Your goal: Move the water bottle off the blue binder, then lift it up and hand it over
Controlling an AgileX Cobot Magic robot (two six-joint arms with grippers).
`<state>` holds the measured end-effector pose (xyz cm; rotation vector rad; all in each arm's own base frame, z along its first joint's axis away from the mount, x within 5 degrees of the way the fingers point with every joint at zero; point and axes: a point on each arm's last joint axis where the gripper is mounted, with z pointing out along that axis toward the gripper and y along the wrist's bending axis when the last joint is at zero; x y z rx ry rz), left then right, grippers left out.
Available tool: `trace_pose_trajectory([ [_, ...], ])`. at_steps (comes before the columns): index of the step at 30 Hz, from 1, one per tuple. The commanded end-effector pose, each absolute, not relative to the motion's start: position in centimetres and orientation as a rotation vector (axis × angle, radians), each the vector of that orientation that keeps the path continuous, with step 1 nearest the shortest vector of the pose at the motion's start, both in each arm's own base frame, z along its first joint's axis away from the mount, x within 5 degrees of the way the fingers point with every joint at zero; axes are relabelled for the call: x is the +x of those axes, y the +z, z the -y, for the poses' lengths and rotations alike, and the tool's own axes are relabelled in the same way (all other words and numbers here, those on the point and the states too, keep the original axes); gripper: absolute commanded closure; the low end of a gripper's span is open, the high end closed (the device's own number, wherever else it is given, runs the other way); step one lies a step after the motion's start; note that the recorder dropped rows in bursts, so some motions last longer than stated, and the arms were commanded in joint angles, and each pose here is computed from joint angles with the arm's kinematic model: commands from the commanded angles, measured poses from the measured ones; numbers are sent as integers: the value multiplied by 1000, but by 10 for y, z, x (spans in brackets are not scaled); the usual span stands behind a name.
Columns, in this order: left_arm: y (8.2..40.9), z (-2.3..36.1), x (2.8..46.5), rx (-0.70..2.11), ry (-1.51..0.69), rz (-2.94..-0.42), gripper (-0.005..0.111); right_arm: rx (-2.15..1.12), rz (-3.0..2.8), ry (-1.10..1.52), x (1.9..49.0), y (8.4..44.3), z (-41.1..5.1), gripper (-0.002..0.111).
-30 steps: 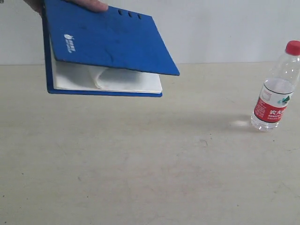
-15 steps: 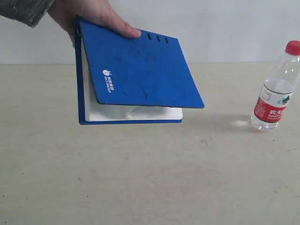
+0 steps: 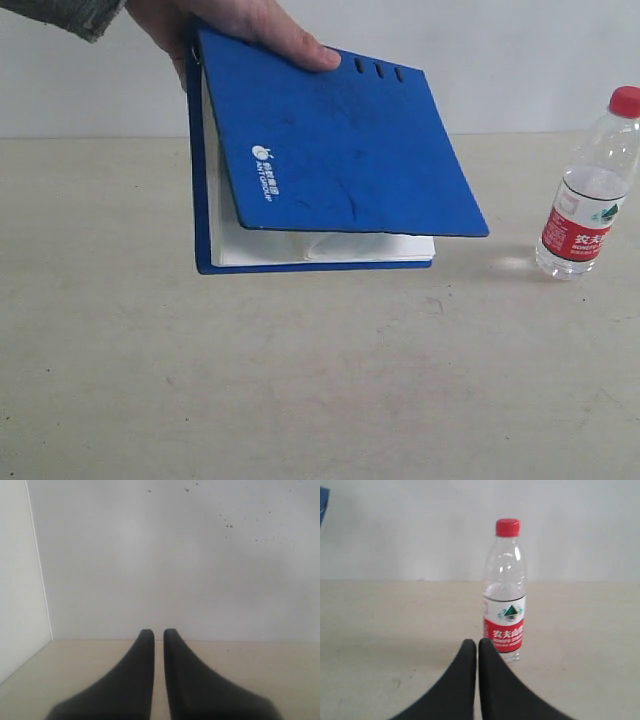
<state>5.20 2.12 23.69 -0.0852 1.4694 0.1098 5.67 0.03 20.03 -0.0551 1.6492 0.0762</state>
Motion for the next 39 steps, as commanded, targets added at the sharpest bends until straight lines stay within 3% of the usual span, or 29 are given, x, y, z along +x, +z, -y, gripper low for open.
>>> trace_pose_trajectory([
  [1,236,-22,52,-94,101,-1474,100,43,-1614,-24,56,201,6,108],
  [9,236,-21,52,-91,98,-1473,100,152,-1659,-83,55,197,13,108],
  [13,236,-21,52,-91,98,-1473,100,97,-1522,24,56,209,4,108],
  [16,236,-21,52,-91,98,-1473,100,-32,-1484,-68,56,213,1,108],
  [19,236,-21,52,-90,99,-1473,100,-85,-1604,-74,56,202,-1,108],
  [21,236,-21,52,-90,99,-1473,100,-43,-1849,54,53,180,-6,108],
  [34,236,-21,52,-89,99,-1473,100,15,-1769,15,55,187,-1,108],
  [39,236,-21,52,-89,99,-1473,100,-108,-1831,-99,53,182,0,108],
])
